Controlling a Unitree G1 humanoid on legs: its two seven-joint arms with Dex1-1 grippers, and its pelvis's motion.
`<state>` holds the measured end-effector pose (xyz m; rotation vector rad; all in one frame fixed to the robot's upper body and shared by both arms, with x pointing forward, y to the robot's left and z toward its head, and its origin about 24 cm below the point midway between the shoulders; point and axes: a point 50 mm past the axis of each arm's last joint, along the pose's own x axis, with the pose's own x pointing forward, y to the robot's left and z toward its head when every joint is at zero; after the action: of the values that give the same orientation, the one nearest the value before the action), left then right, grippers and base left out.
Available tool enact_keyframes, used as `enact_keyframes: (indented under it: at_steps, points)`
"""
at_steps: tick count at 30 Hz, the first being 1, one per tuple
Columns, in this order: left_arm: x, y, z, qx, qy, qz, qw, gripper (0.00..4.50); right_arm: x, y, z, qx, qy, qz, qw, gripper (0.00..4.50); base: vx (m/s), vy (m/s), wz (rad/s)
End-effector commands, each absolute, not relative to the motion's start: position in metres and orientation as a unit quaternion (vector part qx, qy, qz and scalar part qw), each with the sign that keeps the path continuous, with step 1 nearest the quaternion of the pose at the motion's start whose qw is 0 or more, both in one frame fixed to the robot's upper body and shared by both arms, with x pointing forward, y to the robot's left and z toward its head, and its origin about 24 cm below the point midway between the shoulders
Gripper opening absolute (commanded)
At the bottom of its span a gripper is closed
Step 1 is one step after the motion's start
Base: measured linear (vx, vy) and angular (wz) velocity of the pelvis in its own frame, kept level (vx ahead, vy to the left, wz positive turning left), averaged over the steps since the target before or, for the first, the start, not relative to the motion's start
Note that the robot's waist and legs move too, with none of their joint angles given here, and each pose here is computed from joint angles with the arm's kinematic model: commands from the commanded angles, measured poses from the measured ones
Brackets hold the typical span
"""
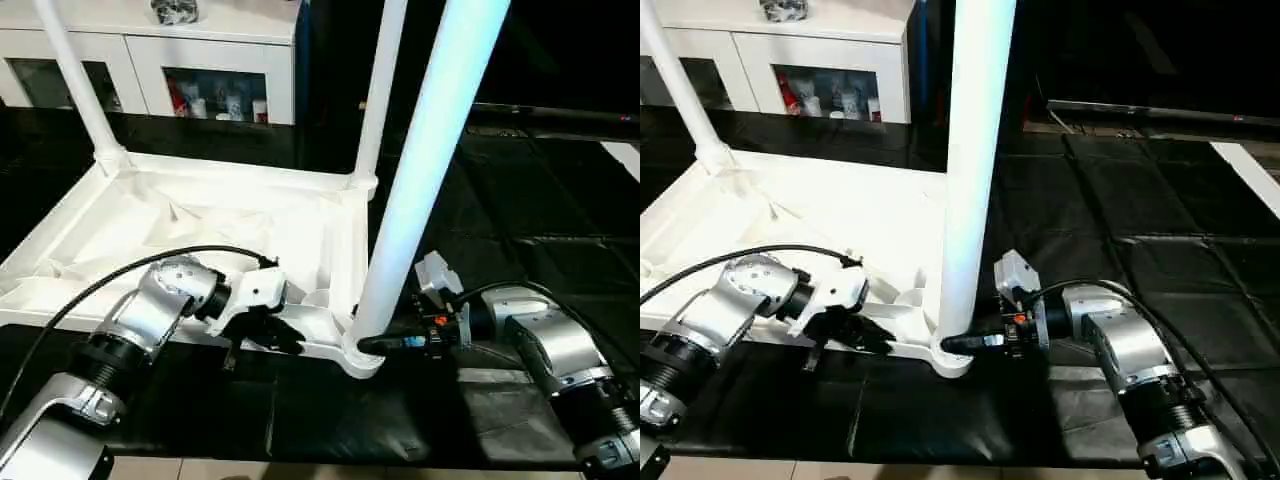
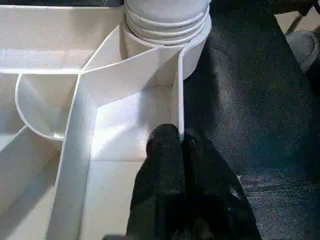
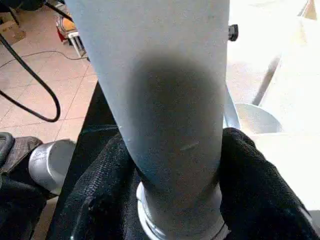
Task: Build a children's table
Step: Rotate leg to tighten
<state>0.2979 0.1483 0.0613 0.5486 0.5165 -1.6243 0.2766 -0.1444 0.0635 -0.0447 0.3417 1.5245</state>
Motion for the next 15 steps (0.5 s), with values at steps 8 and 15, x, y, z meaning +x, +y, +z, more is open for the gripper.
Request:
enact_keyframes:
  at_steps: [8, 15]
  points:
    - [0.314, 0.124, 0.062, 0.179, 0.221, -0.633, 0.719, 0.0, 0.276, -0.124, 0.046, 0.016, 0.149, 0.594, 0.791, 2.04, 0.0, 0.0, 0.0]
    - [0.325, 0.091, 0.067, 0.123, 0.209, -0.567, 0.787, 0.0, 0.296, -0.087, 0.041, 0.042, 0.15, 0.468, 0.87, 1.97, 0.0, 0.0, 0.0]
